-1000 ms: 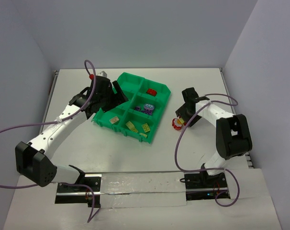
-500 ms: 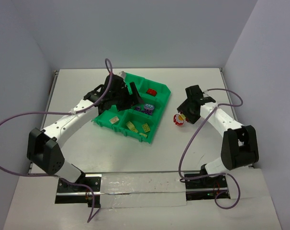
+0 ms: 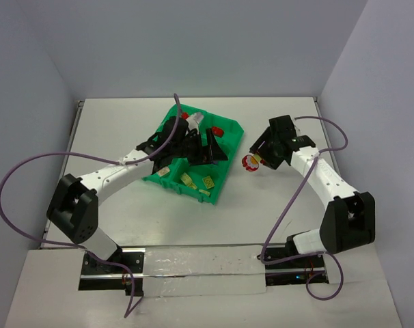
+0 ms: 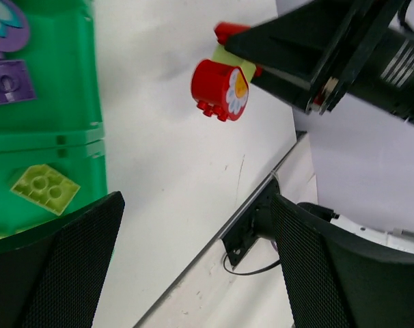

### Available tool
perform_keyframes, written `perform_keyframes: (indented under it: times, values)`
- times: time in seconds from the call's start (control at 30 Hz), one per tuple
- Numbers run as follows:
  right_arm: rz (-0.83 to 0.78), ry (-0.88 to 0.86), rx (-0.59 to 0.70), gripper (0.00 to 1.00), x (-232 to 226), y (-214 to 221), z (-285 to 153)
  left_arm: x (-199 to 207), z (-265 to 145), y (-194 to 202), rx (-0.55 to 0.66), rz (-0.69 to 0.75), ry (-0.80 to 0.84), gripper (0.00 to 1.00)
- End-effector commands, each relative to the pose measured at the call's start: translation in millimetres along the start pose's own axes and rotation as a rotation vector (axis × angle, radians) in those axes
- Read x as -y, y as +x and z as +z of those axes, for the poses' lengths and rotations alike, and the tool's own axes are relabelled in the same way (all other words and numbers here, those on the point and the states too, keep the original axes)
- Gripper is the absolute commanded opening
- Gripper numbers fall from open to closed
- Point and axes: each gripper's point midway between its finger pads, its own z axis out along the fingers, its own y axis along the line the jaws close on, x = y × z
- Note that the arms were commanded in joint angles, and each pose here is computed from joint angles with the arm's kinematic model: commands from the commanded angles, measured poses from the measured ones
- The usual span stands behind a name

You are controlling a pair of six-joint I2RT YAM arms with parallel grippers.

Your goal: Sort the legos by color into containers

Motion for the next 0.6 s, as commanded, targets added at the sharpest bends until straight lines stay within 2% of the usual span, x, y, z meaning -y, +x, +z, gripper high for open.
perform_keyframes:
  times: [0.0, 0.13, 0.57]
  values:
    - [-0.033, -0.114, 0.014, 0.39, -33, -8, -29, 24, 14, 6, 0.019, 0.103, 0.162, 0.95]
    - [-0.037, -0.162, -0.002, 0.39, -45, -4, -40, 34, 17, 8, 0.034, 0.102, 0.216, 0.96]
    - [-0.077, -0.203, -0.024, 0.40, -59, 5, -50, 36, 49, -9, 0.037, 0.082, 0.203, 0.96]
